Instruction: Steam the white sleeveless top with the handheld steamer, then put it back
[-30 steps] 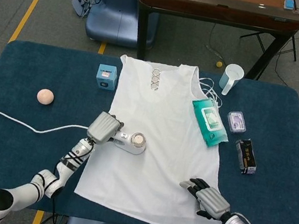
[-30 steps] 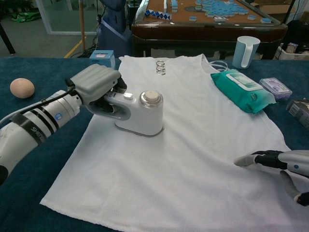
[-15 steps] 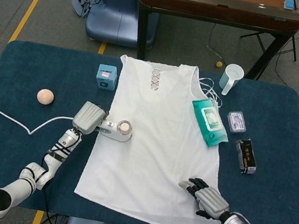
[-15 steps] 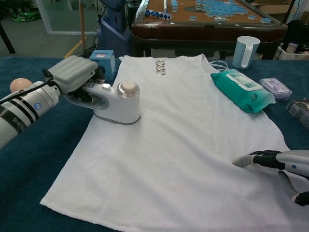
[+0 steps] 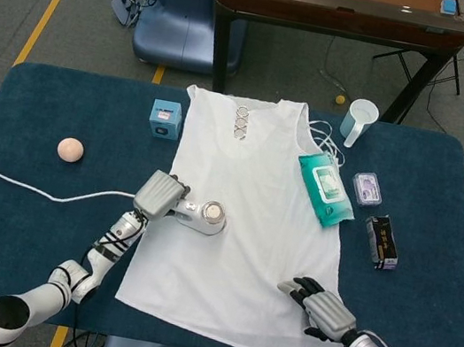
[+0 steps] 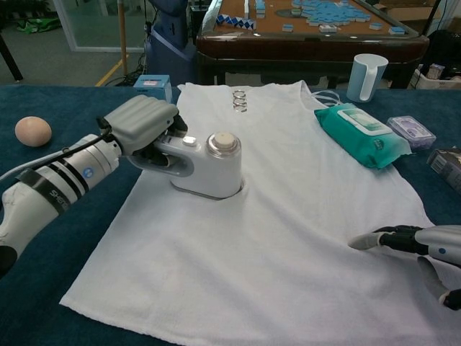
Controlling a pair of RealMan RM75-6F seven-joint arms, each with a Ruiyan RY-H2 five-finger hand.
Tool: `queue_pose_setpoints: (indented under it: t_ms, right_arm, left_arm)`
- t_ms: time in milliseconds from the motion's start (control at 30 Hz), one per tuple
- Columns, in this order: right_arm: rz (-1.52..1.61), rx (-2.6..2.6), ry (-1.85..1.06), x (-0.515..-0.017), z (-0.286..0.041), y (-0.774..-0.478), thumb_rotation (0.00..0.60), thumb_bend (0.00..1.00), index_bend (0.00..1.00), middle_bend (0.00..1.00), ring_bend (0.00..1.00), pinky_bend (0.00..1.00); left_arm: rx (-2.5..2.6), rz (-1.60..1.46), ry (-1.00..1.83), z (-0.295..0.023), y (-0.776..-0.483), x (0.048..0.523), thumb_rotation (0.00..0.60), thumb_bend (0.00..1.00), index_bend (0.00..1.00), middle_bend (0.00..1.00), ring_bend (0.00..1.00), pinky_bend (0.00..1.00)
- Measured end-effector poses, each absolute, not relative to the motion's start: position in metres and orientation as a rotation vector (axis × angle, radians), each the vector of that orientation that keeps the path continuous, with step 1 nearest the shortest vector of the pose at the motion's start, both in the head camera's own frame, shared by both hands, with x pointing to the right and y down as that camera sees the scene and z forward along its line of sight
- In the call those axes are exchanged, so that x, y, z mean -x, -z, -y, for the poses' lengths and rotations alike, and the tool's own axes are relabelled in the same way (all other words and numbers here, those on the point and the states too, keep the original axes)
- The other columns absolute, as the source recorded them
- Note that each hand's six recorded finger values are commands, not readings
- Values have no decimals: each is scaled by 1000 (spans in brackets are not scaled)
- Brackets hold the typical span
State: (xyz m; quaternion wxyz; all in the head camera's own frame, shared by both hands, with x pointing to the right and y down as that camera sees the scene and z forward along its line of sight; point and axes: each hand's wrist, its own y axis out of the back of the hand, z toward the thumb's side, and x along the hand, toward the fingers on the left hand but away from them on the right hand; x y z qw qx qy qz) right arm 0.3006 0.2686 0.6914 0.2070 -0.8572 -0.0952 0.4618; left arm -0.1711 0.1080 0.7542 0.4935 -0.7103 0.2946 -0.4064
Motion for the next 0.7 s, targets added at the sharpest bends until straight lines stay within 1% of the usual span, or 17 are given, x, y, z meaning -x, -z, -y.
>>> queue_pose_setpoints:
  t_ms: [333, 700]
  right_arm:
    - [274, 2389, -1287, -302, -269, -691, 600, 1000, 0, 119, 16, 0]
    - [283, 2391, -1290, -305, -270, -691, 600, 1000, 0, 119, 16, 0]
  left_arm:
    - [1767, -675, 918, -125, -751, 121, 600, 236, 763, 768, 650, 756]
    - [1816, -663, 855, -139, -741, 79, 600, 236, 762, 767, 649, 756]
